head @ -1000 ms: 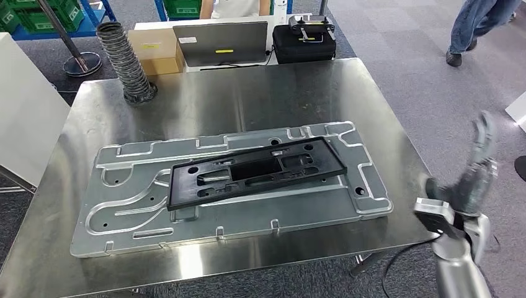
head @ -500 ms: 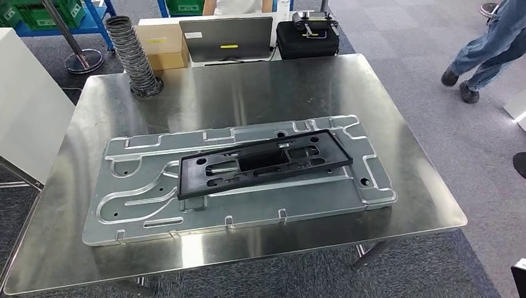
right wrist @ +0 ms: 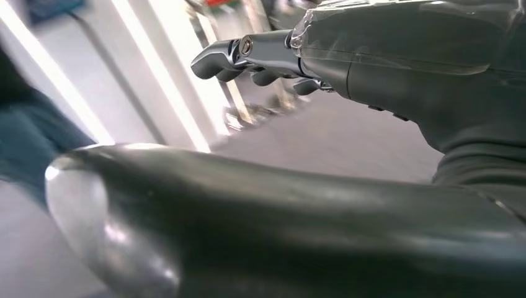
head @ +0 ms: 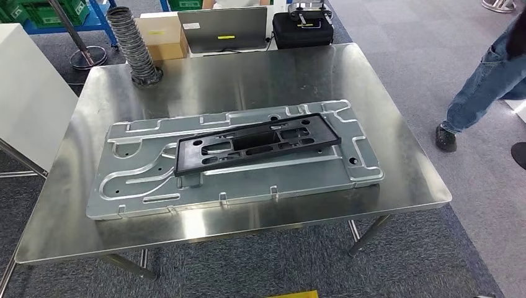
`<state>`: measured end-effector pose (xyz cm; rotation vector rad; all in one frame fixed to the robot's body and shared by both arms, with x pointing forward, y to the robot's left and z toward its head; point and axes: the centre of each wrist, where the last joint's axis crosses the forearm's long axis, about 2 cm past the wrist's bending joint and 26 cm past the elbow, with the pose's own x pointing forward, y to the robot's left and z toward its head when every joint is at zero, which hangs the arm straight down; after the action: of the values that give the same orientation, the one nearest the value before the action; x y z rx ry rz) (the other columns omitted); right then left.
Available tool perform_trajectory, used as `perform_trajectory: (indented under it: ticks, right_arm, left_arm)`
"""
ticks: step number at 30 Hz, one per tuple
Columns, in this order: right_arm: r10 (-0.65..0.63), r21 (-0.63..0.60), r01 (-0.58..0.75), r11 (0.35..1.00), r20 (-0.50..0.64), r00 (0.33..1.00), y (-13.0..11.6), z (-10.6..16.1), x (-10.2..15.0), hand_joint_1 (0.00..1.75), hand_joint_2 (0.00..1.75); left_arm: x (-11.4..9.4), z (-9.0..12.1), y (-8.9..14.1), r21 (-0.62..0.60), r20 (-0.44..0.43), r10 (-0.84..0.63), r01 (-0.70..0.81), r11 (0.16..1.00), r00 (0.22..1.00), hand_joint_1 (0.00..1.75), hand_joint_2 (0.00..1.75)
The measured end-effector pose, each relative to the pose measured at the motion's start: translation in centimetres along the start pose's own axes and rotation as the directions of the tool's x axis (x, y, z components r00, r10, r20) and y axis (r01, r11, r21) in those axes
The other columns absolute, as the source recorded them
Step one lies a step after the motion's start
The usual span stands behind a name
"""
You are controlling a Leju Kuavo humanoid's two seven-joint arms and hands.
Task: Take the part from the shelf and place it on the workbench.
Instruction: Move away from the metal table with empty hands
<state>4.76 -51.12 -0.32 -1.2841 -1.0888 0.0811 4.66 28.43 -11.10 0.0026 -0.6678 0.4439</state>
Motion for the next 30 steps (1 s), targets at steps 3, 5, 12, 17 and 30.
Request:
perform_trajectory:
  ticks: [3,5,12,17,30]
  right_arm:
    - [-0.010,0.092,0.024,0.995,-0.152,0.988,2.7,2.9,-1.1,0.00,0.00]
    - [-0.002,0.149,0.038,0.988,-0.232,0.973,4.3,4.8,-1.4,0.00,0.00]
    - [0.008,0.294,0.140,0.946,-0.451,0.892,9.0,9.3,-0.4,0.00,0.00]
    - [0.059,0.393,0.246,0.886,-0.621,0.781,11.1,11.1,0.9,0.00,0.00]
    - [0.257,0.620,0.418,0.665,-0.714,0.651,14.3,16.2,3.9,0.00,0.00]
  left_arm:
    - [-0.2,0.1,-0.3,-0.006,-0.003,-0.004,0.004,1.000,1.000,0.00,0.00]
    - [-0.4,0.2,-0.4,-0.007,-0.008,-0.007,0.007,1.000,1.000,0.00,0.00]
    - [-0.8,0.5,-0.6,-0.005,-0.021,-0.025,0.025,1.000,0.999,0.00,0.00]
    - [-0.8,0.4,-0.7,-0.017,-0.023,-0.054,0.054,0.998,0.998,0.00,0.00]
    - [-0.4,0.1,-1.3,-0.112,-0.026,-0.207,0.203,0.973,0.978,0.00,0.00]
